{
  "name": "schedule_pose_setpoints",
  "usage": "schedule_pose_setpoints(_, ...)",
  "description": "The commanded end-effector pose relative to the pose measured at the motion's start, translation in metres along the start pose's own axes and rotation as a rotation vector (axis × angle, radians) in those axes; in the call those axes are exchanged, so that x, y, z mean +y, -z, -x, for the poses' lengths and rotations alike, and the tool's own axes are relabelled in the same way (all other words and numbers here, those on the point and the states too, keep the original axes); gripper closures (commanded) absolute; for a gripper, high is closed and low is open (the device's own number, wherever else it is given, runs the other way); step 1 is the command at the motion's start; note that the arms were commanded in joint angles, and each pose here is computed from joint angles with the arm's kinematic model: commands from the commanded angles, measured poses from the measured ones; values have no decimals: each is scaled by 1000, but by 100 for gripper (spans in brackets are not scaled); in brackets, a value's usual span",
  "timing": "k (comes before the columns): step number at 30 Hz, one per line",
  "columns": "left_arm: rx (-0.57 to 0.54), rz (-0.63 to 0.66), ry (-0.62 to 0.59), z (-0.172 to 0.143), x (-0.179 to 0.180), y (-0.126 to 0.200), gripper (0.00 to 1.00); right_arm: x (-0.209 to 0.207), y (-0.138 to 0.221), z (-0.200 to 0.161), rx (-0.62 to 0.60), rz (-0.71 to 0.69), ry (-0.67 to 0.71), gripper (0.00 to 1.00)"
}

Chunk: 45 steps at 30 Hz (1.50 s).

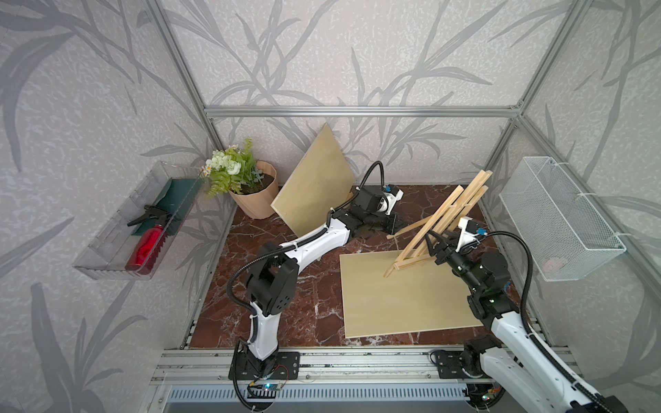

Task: Disassemble the easel
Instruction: Fold up the easel.

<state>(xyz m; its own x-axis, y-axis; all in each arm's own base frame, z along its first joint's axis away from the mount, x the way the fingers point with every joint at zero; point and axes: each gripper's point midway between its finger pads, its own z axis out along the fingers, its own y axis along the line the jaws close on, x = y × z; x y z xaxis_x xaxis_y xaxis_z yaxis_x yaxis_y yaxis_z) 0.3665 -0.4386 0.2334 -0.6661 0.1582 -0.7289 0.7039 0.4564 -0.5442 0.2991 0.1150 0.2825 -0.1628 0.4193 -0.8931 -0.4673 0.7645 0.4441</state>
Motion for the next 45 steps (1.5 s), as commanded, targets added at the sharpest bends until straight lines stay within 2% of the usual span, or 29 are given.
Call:
schedule_pose_setpoints(1, 36, -144, -7, -2, -35, -7, 85, 4, 7, 30, -129, 0, 16, 55)
schedule_pose_setpoints(7, 87, -298, -10, -15, -76, -18, 85, -4, 12, 33, -155, -30, -4, 54)
schedule_pose_setpoints(14, 153, -435, 49, -23, -96, -31, 86, -9, 14, 33, -168, -45, -16, 54)
schedule_pose_setpoints(26, 197, -746, 123, -18, -136, -15, 87, -15, 15, 33, -178, -66, -32, 46)
schedule_pose_setpoints(29, 168, -838, 143, -7, -144, -9, 88, -16, 14, 32, -172, -69, -34, 51)
schedule_pose_setpoints(32, 126, -850, 196, 7, -133, -11, 91, -17, 12, 30, -163, -67, -37, 57)
schedule_pose_setpoints(35, 93, -838, 245, 18, -115, -10, 92, -17, 11, 30, -159, -66, -38, 58)
schedule_pose_setpoints(41, -59, -843, 283, 50, -88, 22, 92, -17, 12, 40, -168, -91, -40, 61)
schedule_pose_setpoints(45, -142, -761, 278, 60, -68, 41, 92, -28, 15, 53, -152, -211, -42, 64)
